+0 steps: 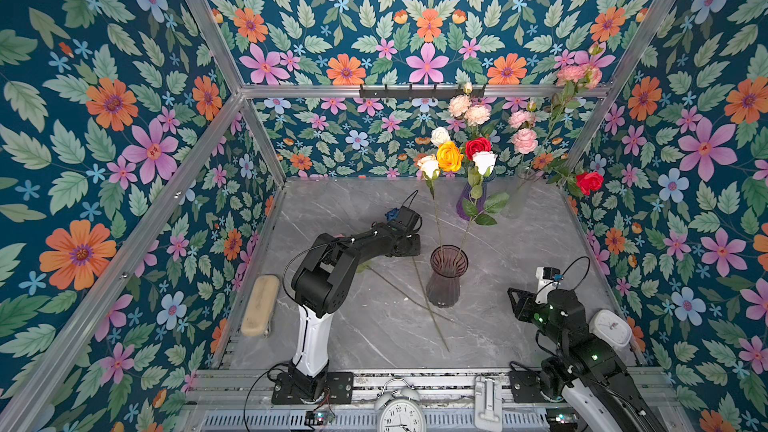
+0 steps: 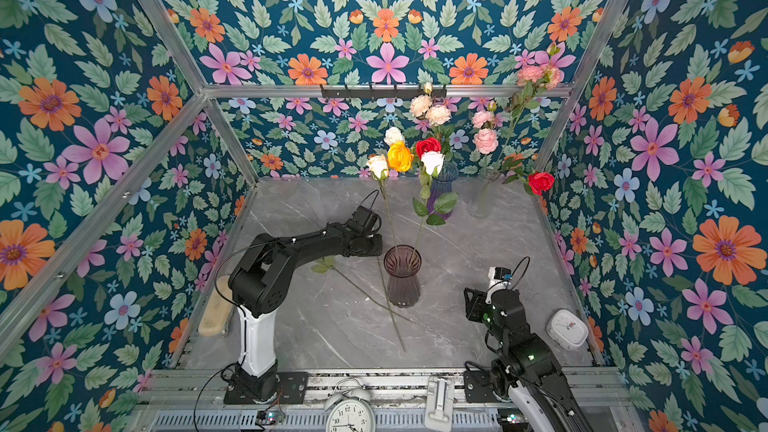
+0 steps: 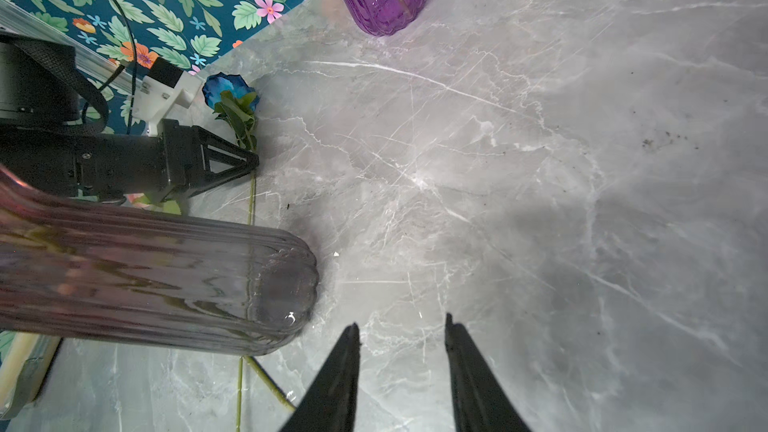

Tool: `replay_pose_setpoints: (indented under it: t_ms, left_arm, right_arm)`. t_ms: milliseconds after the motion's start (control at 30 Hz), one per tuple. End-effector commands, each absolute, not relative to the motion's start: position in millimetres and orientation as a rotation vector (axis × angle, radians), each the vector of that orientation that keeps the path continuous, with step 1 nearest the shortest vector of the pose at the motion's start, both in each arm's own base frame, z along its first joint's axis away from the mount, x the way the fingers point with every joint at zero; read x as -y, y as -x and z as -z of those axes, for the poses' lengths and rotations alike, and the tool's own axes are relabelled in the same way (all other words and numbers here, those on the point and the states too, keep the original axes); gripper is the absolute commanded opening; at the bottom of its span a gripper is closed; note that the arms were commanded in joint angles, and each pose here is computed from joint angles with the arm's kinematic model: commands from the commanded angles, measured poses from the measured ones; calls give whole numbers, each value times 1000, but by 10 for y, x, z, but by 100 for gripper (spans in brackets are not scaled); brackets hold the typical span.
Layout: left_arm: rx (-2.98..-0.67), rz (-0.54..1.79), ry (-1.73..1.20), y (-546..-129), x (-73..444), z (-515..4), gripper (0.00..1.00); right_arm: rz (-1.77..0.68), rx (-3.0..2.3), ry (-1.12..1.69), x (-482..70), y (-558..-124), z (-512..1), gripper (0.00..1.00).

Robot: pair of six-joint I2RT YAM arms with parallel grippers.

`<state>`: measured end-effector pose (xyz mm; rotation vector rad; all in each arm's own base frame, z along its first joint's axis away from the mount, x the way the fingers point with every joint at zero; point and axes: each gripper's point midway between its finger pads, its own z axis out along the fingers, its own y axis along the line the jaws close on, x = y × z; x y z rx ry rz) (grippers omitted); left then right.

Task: Arrange the flowers into the vase
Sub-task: 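Draw the left gripper back toward the blue rose lying on the table, then lower the left gripper onto the blue rose stem and close it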

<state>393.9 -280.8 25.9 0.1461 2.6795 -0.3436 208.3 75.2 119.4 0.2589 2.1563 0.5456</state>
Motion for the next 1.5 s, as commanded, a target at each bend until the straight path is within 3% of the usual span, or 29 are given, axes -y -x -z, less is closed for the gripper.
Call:
replay_pose_setpoints:
  t_ms: [0,200,433,733,933,1167,1233,1400,1467]
  left_arm:
    - [-2777,15,-193,-3757,2356,-76,36]
    - [-2772,-169,-257,-3767,2125,-68,35]
    - [-2775,-192,-246,-3742,1984,-49,35]
    - [-2689,329,-167,-3788,2562,-330,35]
    - [-2676,432,-131,-3903,2733,-293,35]
    - [-2691,362,-102,-4038,2694,-189,34]
    - [-2694,343,-102,-4061,2675,-177,31]
    - [-2703,317,-103,-4087,2628,-134,14]
    - [-2702,316,-103,-4087,2617,-137,12]
  right_arm:
    - [-553,-2148,-247,-767,-2088,-1209,37]
    - [-552,-2147,-246,-766,-2088,-1212,37]
    - [-550,-2147,-249,-761,-2089,-1211,37]
    - [-549,-2148,-251,-759,-2089,-1206,37]
    - [-550,-2147,-251,-760,-2090,-1211,37]
    - [-551,-2147,-250,-763,-2089,-1212,37]
    - [-549,-2148,-250,-759,-2088,-1205,37]
    - [-551,-2147,-250,-762,-2088,-1211,37]
    - [-551,-2149,-250,-762,-2087,-1206,37]
